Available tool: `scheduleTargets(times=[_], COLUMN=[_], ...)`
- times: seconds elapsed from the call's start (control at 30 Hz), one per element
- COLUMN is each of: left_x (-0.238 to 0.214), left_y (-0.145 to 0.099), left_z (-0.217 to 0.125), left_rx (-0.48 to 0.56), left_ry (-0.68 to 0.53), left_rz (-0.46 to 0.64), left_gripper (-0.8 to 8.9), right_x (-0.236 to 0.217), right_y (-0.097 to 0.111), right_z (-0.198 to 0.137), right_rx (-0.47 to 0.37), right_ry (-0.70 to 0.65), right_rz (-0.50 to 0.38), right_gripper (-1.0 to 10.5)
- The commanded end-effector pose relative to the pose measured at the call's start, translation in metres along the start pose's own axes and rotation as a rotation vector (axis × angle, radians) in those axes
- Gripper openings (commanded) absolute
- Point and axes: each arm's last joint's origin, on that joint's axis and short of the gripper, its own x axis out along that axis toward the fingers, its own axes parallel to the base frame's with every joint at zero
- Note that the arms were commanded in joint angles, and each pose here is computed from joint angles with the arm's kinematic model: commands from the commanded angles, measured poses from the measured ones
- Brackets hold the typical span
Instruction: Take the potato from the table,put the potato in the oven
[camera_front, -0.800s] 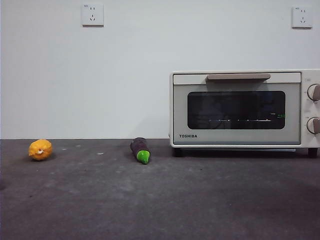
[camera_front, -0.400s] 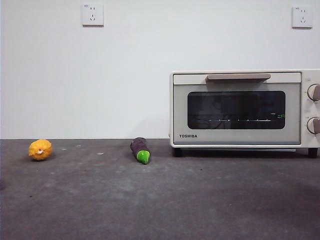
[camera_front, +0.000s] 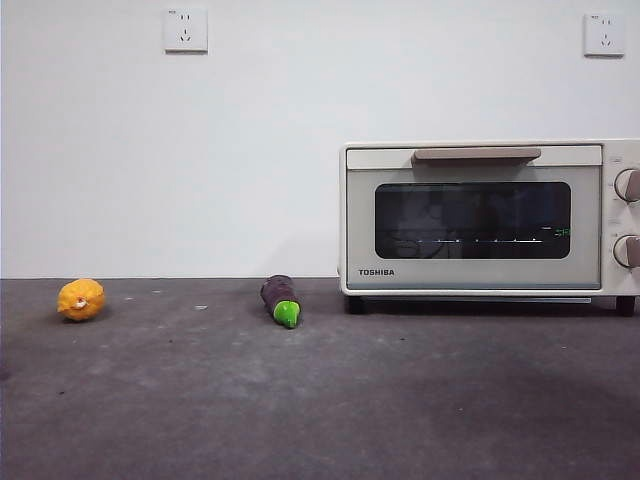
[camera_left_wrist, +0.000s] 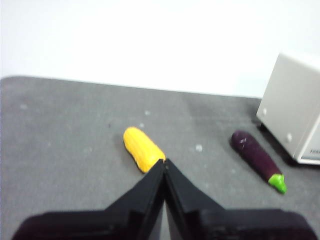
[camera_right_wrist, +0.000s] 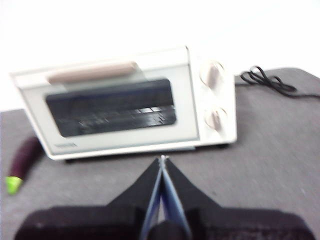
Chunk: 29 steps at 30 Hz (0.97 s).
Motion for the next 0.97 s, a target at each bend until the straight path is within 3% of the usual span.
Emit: scheduleTargets(times=[0.03,0.2,0.5,0.63,0.97], left_x=[-0.002,-0.006,-0.010,-0.008,0.014], left_y=[-0.002,-0.004,-0.007,-0.009,-0.013], left_z=[0.008,0.021,0.036,0.038,0.048], left_rx=[-0.005,-0.011,-0.204,-0.268,-0.389], left_ry=[-0.026,-0.060,-0.091,-0.059,0.109], left_rz=[-0.015,-0.036,-0.069,-0.119,-0.243], left_gripper=[-0.04,-0.04,-0.05,-0.05,-0.05], right_x=[-0.005,-0.015,-0.034,-0.044,-0.066], right_y=[0.003,0.007,0.015,0.017,0.019], right_z=[0.014,0.037,0.071,0.083,0.100], right_rx=[0.027,0.058,0.192,0.234,0.244], right_ry=[-0.046,-0.107,-0.187,-0.188,-0.121], right_rz=[0.031,0.083,0.196,0.205,0.187], right_gripper=[0.0,0.0,0.0,0.0,0.0])
